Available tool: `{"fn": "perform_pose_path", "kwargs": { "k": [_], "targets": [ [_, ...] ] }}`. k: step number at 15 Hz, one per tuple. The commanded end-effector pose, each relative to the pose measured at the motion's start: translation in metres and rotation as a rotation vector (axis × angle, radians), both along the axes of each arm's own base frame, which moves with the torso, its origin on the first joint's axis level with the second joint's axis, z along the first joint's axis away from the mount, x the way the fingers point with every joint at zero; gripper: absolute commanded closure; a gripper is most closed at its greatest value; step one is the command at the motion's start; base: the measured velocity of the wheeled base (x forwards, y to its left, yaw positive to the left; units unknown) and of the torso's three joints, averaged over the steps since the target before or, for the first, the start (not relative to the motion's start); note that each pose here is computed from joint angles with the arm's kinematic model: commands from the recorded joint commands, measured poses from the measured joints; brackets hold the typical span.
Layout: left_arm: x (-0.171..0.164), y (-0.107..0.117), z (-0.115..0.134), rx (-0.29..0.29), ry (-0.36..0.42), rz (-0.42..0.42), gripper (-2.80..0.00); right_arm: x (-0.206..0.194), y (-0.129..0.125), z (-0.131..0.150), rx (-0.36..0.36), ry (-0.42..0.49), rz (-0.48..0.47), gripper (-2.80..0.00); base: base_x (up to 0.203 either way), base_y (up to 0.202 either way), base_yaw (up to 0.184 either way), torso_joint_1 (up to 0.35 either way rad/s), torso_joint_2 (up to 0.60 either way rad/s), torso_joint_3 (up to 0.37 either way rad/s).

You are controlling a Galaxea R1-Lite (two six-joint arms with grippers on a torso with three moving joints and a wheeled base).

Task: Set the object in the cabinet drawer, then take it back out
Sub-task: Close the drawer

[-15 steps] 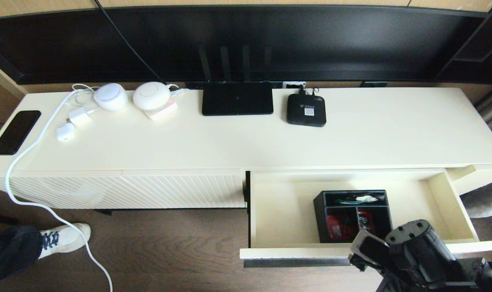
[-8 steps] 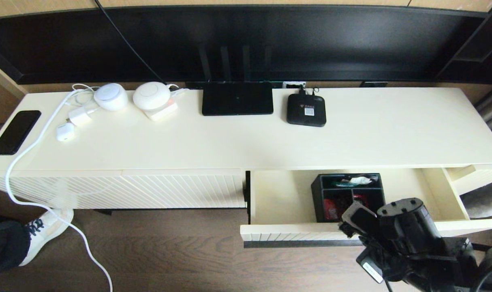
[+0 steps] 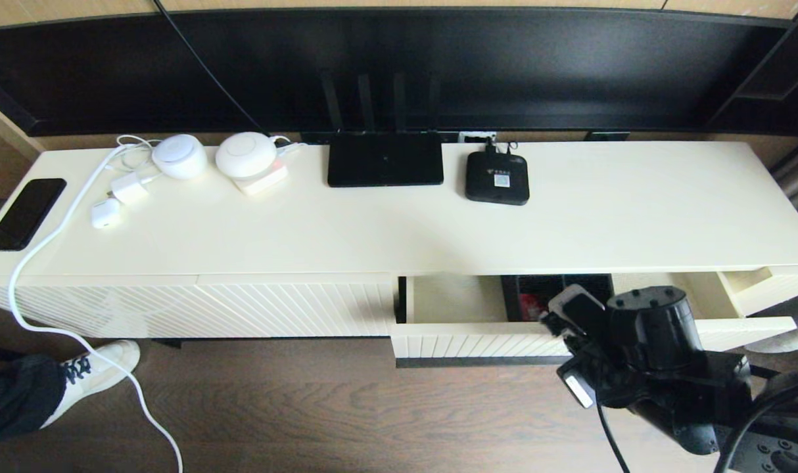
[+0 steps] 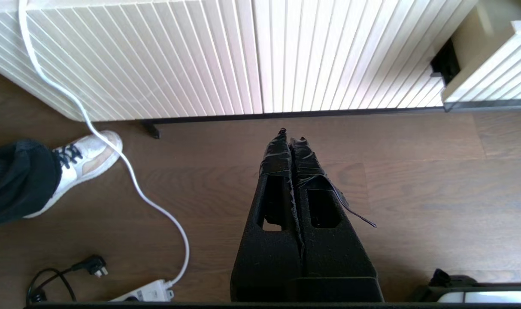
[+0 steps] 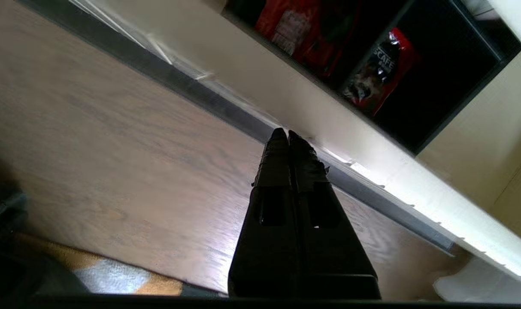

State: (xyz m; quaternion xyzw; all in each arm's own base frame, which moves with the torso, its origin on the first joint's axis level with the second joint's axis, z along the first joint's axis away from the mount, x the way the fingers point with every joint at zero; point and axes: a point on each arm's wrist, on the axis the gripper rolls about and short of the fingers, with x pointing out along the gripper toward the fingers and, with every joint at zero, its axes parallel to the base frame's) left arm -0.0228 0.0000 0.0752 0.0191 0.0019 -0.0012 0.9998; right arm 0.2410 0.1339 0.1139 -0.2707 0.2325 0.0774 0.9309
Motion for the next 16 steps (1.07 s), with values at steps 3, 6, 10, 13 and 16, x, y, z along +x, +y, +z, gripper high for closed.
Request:
{"fn": "perform_pose_path", "kwargs": {
  "k": [3,6,10,13,16],
  "targets": [
    [0.000,0.000,0.000,0.000,0.001,0.001,0.00,0.008,-0.002,0.002,0.012,-0.026,-0.023,0.00,0.000,0.000,0.000,0.000,0.00,0.000],
    [0.000,0.000,0.000,0.000,0.001,0.001,0.00,0.017,-0.006,-0.001,0.020,-0.054,-0.046,0.00,0.000,0.000,0.000,0.000,0.00,0.000],
    [0.000,0.000,0.000,0.000,0.002,0.001,0.00,0.021,-0.008,-0.004,0.019,-0.051,-0.061,0.00,0.000,0.000,0.000,0.000,0.00,0.000],
    [0.000,0.000,0.000,0.000,0.002,0.001,0.00,0.029,-0.006,-0.006,0.036,-0.085,-0.063,0.00,0.000,0.000,0.000,0.000,0.00,0.000],
    [0.000,0.000,0.000,0.000,0.002,0.001,0.00,0.032,-0.005,-0.007,0.036,-0.096,-0.062,0.00,0.000,0.000,0.000,0.000,0.00,0.000]
  ]
}}
